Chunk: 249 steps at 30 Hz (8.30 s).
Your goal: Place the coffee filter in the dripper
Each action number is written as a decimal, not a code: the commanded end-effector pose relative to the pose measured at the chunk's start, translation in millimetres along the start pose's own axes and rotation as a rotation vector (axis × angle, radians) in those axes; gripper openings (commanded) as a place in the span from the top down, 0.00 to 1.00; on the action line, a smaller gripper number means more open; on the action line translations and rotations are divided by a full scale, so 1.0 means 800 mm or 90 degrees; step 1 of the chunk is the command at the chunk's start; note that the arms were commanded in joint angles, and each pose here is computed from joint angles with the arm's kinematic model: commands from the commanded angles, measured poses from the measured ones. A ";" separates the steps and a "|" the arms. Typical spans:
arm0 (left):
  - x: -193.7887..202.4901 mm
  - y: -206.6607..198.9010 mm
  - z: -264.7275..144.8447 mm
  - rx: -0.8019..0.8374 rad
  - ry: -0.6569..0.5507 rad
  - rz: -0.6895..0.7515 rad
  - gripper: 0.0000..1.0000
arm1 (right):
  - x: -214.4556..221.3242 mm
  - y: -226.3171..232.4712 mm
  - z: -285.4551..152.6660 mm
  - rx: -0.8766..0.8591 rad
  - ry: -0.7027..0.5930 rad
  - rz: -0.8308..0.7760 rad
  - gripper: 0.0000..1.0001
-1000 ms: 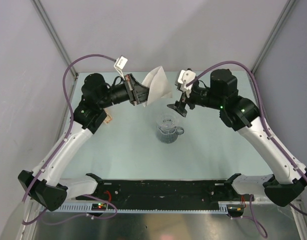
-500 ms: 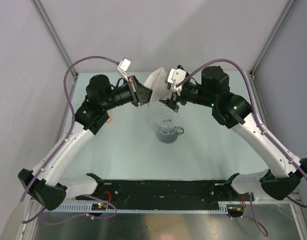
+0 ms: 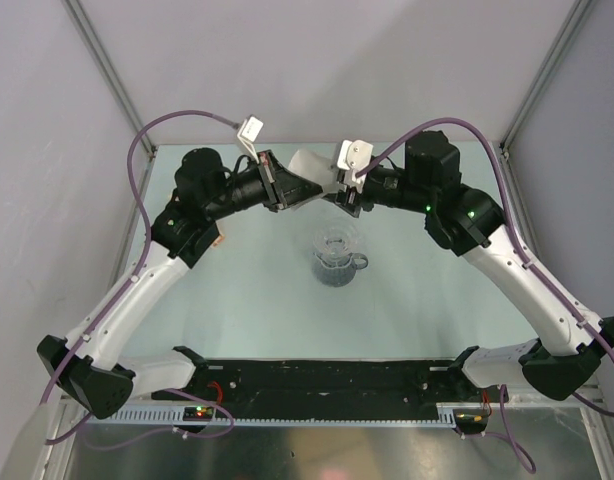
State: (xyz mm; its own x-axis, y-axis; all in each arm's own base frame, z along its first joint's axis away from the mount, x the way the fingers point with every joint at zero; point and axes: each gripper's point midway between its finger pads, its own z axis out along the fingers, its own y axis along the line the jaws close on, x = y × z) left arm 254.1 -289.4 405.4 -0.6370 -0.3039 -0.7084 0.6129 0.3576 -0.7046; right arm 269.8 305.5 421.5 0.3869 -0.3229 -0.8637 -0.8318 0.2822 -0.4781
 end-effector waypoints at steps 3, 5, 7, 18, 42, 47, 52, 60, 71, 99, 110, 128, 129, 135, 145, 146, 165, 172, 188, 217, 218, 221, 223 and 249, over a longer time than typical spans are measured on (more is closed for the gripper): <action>-0.017 -0.027 -0.004 0.034 -0.014 0.041 0.94 | -0.029 -0.010 -0.014 0.015 -0.049 -0.038 0.48; -0.017 -0.030 -0.006 0.040 -0.014 0.052 0.84 | -0.029 -0.010 -0.016 0.012 -0.050 -0.036 0.51; -0.018 -0.035 -0.010 0.048 -0.015 0.071 0.69 | -0.027 -0.008 -0.017 0.005 -0.049 -0.032 0.54; -0.061 -0.051 -0.087 0.061 -0.093 0.337 0.02 | -0.019 0.005 -0.040 -0.047 -0.050 0.069 0.66; 0.005 -0.053 -0.052 0.124 0.080 0.576 0.11 | -0.032 0.069 -0.044 -0.198 -0.074 0.254 0.86; 0.021 -0.058 -0.048 0.169 0.107 0.556 0.38 | -0.037 0.071 -0.048 -0.202 -0.085 0.244 0.94; 0.029 -0.062 -0.048 0.197 0.119 0.548 0.78 | -0.044 0.075 -0.053 -0.213 -0.100 0.241 1.00; 0.028 -0.065 -0.053 0.196 0.113 0.552 1.00 | -0.039 0.071 -0.060 -0.209 -0.090 0.296 0.68; 0.030 -0.066 -0.057 0.197 0.103 0.575 0.67 | -0.036 0.074 -0.065 -0.221 -0.099 0.347 0.98; 0.021 -0.113 -0.085 0.249 0.078 0.548 0.71 | -0.016 0.079 -0.068 -0.184 -0.061 0.218 1.00; 0.030 -0.092 -0.069 0.220 0.090 0.557 0.72 | -0.021 0.082 -0.073 -0.189 -0.067 0.215 1.00; 0.047 -0.086 -0.075 0.225 0.091 0.609 0.99 | -0.018 0.086 -0.072 -0.185 -0.058 0.229 1.00; 0.048 -0.085 -0.076 0.221 0.089 0.618 0.99 | -0.017 0.086 -0.072 -0.184 -0.057 0.230 1.00; 0.043 -0.083 -0.079 0.188 0.073 0.630 0.55 | -0.014 0.092 -0.075 -0.193 -0.054 0.210 1.00; 0.011 -0.092 -0.119 0.162 0.019 0.615 0.37 | -0.007 0.115 -0.099 -0.194 -0.086 0.032 1.00; 0.013 -0.090 -0.120 0.165 0.021 0.624 0.37 | -0.008 0.119 -0.100 -0.197 -0.092 0.019 1.00; 0.068 -0.078 -0.108 0.221 0.083 0.691 0.37 | -0.029 0.129 -0.097 -0.188 -0.132 -0.061 1.00; 0.070 -0.076 -0.102 0.221 0.090 0.710 0.36 | -0.033 0.132 -0.097 -0.191 -0.137 -0.068 0.98; 0.052 -0.100 -0.101 0.217 0.069 0.688 0.28 | -0.025 0.136 -0.094 -0.195 -0.121 -0.079 0.85; 0.076 -0.078 -0.062 0.226 0.134 0.648 0.93 | -0.015 0.129 -0.088 -0.170 -0.097 -0.059 0.72; 0.073 -0.076 -0.057 0.213 0.135 0.632 0.96 | -0.009 0.125 -0.089 -0.161 -0.085 -0.050 0.65; 0.054 -0.061 -0.042 0.132 0.128 0.587 0.99 | 0.026 0.111 -0.102 -0.137 -0.031 0.026 0.40; 0.043 -0.044 -0.031 0.071 0.132 0.568 1.00 | 0.052 0.104 -0.113 -0.116 -0.001 0.099 0.27; 0.034 -0.043 0.018 -0.014 0.163 0.171 1.00 | 0.105 0.011 -0.087 0.104 0.052 -0.063 0.01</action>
State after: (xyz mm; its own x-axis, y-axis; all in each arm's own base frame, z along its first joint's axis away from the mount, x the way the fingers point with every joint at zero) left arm 233.3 -316.0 383.0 -0.5070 0.1085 -0.8551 0.7783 0.4839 -0.4001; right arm 248.3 216.9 328.9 0.3122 -0.4299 -0.8472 -0.8088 0.3476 -0.4745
